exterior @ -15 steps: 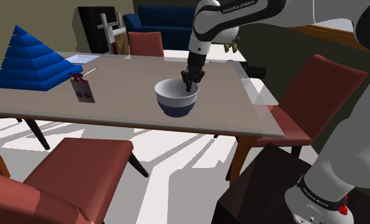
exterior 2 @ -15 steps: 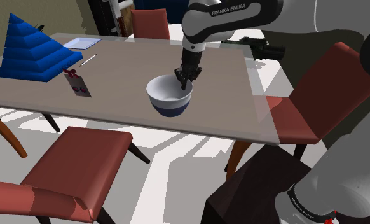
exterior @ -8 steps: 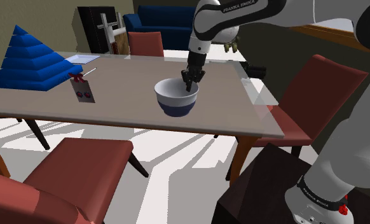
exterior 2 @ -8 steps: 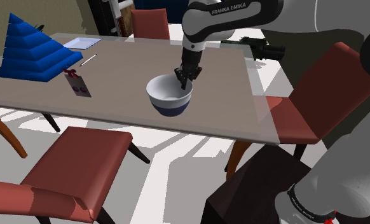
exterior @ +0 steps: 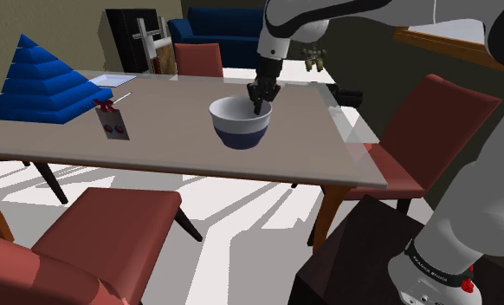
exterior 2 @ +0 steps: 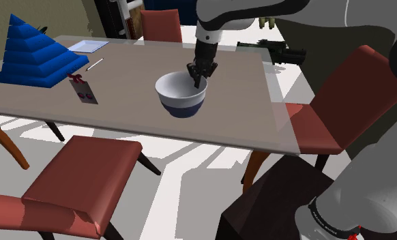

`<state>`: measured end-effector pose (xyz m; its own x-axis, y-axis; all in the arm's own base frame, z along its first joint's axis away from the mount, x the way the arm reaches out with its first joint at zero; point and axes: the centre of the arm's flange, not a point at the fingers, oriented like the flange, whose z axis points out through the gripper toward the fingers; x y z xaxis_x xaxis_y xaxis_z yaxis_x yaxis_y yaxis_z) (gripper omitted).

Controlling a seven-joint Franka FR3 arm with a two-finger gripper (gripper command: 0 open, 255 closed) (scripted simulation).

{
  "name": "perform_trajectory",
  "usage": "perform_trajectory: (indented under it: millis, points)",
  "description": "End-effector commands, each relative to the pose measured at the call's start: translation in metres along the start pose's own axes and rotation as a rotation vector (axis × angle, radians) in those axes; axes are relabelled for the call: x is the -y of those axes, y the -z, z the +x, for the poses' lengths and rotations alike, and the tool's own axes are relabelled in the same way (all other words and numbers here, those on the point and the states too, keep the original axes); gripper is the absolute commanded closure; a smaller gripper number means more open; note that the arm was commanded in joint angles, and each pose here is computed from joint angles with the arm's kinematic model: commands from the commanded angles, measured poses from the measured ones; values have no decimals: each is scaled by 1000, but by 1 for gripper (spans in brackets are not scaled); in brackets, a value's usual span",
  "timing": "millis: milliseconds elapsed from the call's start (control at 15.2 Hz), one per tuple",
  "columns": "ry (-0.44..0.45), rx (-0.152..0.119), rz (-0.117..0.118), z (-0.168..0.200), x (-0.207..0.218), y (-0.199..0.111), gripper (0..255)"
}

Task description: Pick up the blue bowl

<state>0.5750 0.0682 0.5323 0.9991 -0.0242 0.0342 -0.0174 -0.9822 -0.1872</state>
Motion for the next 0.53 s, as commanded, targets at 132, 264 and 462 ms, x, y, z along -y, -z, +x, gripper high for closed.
perform_trajectory:
  millis: [132,264,462]
  points:
    - [0,-1,0,1,4,23,255]
    - [0,-1,0,1,6,33,255]
    - [0,-1,0,1,7,39,255]
